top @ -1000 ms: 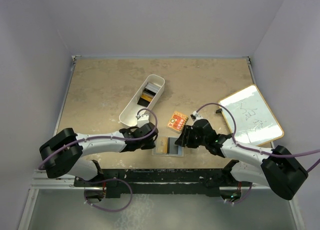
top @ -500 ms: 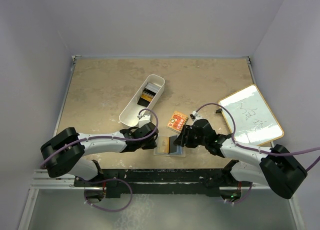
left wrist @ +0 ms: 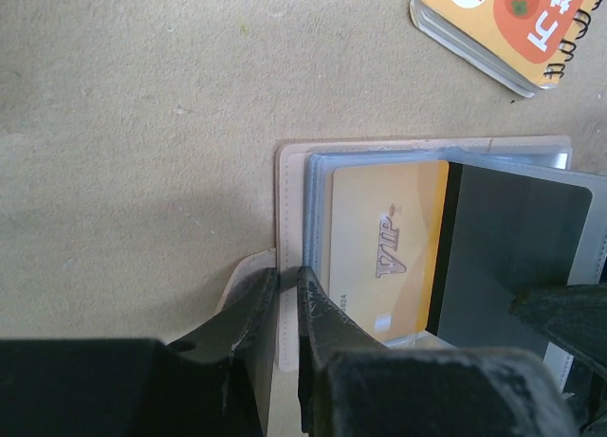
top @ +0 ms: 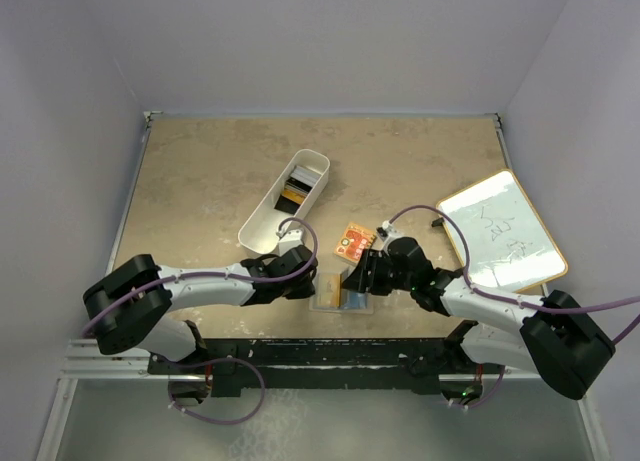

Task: Put the credit cards into the card holder
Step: Turn over the card slot in the card holder.

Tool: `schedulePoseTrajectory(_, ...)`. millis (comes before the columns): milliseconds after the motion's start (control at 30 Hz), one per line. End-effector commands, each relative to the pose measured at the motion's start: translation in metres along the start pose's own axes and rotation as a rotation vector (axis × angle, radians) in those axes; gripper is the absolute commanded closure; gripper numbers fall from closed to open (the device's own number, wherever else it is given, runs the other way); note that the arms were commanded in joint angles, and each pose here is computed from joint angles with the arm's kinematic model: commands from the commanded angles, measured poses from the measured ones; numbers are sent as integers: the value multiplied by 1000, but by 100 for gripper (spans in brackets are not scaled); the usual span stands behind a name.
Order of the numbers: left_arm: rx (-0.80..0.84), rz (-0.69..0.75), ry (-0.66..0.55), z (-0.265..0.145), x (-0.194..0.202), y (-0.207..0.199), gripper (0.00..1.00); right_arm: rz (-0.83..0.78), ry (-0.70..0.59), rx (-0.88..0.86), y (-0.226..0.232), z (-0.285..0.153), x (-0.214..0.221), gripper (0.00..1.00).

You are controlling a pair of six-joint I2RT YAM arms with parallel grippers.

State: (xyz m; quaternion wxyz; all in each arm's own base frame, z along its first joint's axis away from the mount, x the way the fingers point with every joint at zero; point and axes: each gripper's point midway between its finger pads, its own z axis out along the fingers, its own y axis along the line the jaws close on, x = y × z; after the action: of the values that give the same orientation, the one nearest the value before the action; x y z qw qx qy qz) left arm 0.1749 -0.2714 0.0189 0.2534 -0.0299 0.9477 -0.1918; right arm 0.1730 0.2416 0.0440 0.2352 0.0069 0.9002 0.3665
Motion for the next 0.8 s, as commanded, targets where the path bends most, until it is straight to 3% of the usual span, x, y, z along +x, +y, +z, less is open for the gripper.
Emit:
schedulePoseTrajectory(0, 24, 10, 13, 4, 2, -7, 90, -22, -39, -121, 30, -2, -14, 45)
schedulePoseTrajectory(333, 28, 8, 13, 3, 2, -8, 90, -22, -42, -164, 39, -1, -16, 47)
schedulePoseTrajectory(767, 24, -6, -9, -3, -5, -8, 89, -17, -27, -71, 21, 4, -13, 59)
